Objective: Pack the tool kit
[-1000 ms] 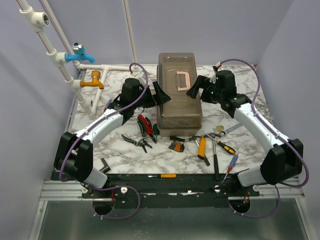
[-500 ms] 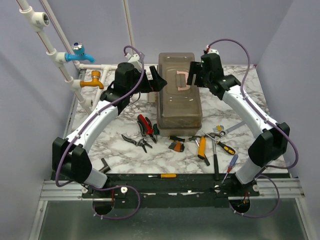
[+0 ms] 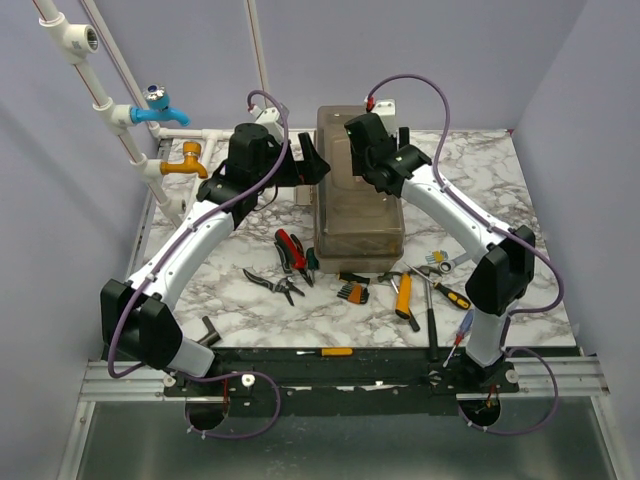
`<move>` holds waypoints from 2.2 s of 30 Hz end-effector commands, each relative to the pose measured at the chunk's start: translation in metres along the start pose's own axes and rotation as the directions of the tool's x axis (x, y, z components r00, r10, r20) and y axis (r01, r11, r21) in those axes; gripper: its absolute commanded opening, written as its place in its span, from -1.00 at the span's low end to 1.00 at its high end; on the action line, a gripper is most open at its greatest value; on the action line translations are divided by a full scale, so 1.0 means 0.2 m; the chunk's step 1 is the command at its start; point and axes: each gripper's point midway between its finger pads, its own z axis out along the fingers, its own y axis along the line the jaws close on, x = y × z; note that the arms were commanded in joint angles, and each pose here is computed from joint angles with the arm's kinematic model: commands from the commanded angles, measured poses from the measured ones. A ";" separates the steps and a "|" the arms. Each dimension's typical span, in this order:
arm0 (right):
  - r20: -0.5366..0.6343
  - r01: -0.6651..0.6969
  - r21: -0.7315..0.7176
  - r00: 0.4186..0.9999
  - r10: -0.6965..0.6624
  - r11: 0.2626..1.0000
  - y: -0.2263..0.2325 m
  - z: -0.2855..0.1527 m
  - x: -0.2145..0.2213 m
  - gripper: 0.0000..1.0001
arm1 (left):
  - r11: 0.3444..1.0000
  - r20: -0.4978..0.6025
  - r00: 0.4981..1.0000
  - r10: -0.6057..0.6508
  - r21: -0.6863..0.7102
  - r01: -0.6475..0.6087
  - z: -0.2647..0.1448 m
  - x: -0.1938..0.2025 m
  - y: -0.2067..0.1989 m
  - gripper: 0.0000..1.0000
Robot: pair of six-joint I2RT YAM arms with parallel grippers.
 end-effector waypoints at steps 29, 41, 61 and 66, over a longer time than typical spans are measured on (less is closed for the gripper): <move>0.140 -0.074 -0.373 0.981 0.135 0.925 0.12 -0.33 -0.33 0.41 | 0.990 -0.055 0.997 -0.058 0.125 0.064 0.12 -0.09 -0.21 0.97; -0.053 -0.434 -0.478 0.882 0.468 0.764 -0.35 -0.18 -0.26 0.49 | 0.995 -0.174 0.984 0.050 0.092 -0.035 0.26 -0.05 -0.38 0.67; -0.072 -0.606 -0.442 0.759 0.647 0.662 -0.50 -0.12 -0.19 0.50 | 0.985 -0.261 0.950 -0.169 -0.079 0.153 0.61 0.12 -0.35 -0.42; -0.089 -0.615 -0.439 0.755 0.649 0.655 -0.48 -0.09 -0.15 0.49 | 0.980 -0.256 0.951 -0.172 -0.140 0.139 0.65 0.14 -0.28 -0.53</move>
